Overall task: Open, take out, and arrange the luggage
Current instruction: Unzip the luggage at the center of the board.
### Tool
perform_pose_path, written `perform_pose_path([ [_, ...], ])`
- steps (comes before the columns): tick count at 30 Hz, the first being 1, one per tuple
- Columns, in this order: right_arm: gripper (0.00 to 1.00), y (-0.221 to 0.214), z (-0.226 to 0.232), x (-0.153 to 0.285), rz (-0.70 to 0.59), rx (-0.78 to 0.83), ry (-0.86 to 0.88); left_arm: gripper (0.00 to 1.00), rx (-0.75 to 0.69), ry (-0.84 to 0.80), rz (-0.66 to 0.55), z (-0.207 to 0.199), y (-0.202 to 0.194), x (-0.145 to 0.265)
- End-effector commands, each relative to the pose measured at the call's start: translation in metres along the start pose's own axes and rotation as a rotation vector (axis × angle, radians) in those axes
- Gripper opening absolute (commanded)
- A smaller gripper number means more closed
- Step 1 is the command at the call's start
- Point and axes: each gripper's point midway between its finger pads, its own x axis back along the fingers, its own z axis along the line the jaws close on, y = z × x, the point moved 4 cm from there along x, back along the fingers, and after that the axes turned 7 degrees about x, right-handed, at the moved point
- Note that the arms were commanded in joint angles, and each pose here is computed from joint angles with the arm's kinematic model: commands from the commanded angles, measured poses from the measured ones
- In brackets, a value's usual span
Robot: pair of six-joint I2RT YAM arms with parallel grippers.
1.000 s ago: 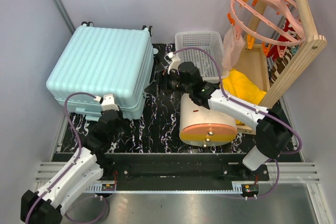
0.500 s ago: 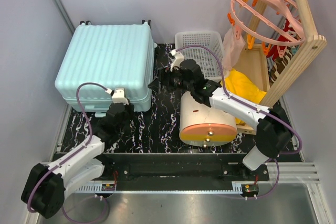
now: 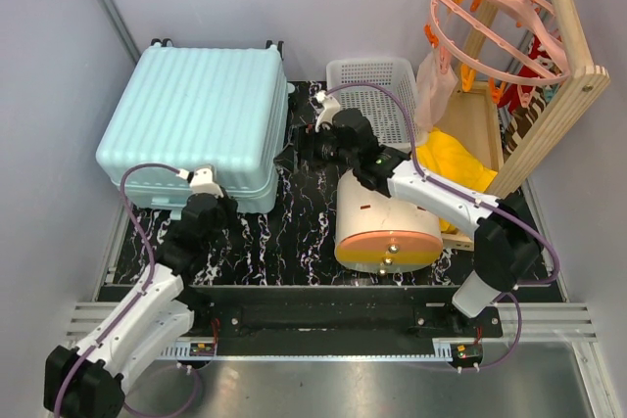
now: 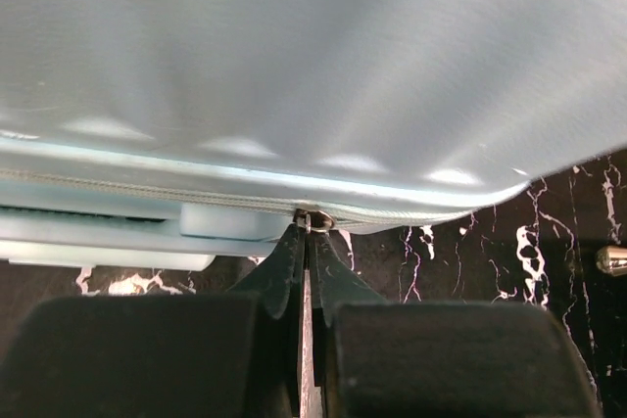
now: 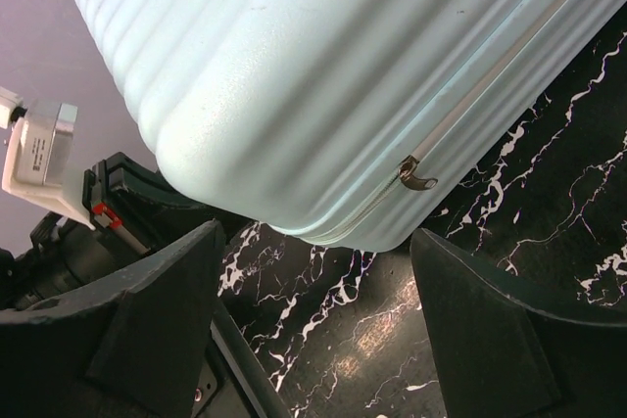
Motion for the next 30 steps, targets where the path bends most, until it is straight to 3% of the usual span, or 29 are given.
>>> perform_pose_path([
  [1,0.84,0.017,0.01,-0.001,-0.04,0.003,0.034,0.0,0.138,0.007,-0.182,-0.002,0.055,0.008],
  [17,0.83,-0.023,0.057,-0.017,-0.026,0.222,-0.062,0.0,0.209,0.172,-0.289,0.038,0.063,0.012],
  [30,0.87,-0.044,0.075,-0.044,-0.09,0.319,-0.224,0.0,0.291,0.231,-0.293,0.061,0.051,0.003],
])
